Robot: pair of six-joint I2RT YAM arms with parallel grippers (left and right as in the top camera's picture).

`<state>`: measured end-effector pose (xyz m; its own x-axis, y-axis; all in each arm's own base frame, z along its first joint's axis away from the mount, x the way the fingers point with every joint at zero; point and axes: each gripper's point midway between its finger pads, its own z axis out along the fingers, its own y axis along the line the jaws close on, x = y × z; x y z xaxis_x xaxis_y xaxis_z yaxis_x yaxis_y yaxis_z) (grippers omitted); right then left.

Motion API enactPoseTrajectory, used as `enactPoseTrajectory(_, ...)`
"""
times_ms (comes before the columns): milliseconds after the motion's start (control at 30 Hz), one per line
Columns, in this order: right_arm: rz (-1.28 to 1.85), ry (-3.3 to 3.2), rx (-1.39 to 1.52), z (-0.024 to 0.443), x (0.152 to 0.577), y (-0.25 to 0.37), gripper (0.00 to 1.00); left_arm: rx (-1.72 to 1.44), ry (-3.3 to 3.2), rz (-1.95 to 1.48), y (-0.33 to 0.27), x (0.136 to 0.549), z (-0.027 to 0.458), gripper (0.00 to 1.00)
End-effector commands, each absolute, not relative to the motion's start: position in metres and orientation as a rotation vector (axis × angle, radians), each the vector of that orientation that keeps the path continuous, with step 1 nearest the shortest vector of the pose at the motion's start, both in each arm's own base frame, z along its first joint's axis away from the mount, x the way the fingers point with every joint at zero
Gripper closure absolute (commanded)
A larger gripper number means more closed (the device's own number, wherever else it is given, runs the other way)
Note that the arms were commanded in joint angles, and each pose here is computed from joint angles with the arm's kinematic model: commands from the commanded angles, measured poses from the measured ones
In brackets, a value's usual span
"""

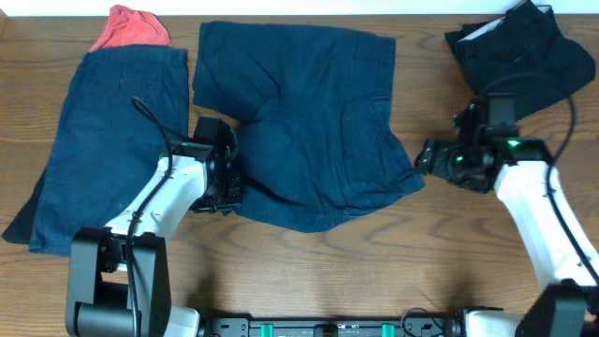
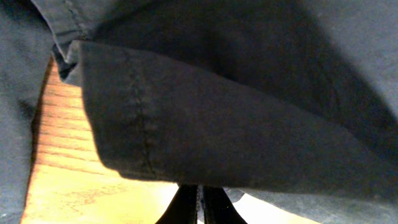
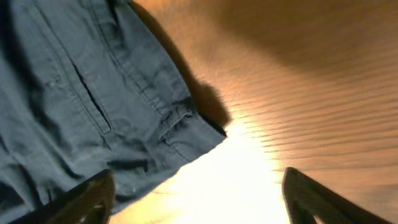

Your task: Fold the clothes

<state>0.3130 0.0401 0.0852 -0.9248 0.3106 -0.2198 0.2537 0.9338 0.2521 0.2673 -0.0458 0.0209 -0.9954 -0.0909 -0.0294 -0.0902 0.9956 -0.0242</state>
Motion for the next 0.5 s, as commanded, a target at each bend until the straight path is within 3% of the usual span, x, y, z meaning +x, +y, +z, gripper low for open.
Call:
enactPoseTrajectory(0, 0.359, 2.854, 0.489, 0.072, 0.309, 0.056, 0.30, -0.118, 3.101, -0.025, -0.044, 0.272, 0.023, 0.94)
enactPoseTrajectory(100, 0.369, 2.845, 0.504, 0.061, 0.309, 0.064, 0.44, -0.118, 3.100, -0.025, -0.044, 0.272, 0.023, 0.94)
enactPoseTrajectory(200, 0.345, 2.845, 0.526, 0.051, 0.306, 0.067, 0.51, -0.117, 3.100, -0.025, -0.044, 0.272, 0.023, 0.94)
enactPoseTrajectory(467, 0.363, 2.841, 0.541, 0.027, 0.295, 0.078, 0.52, -0.118, 3.099, -0.024, -0.044, 0.273, 0.023, 0.94)
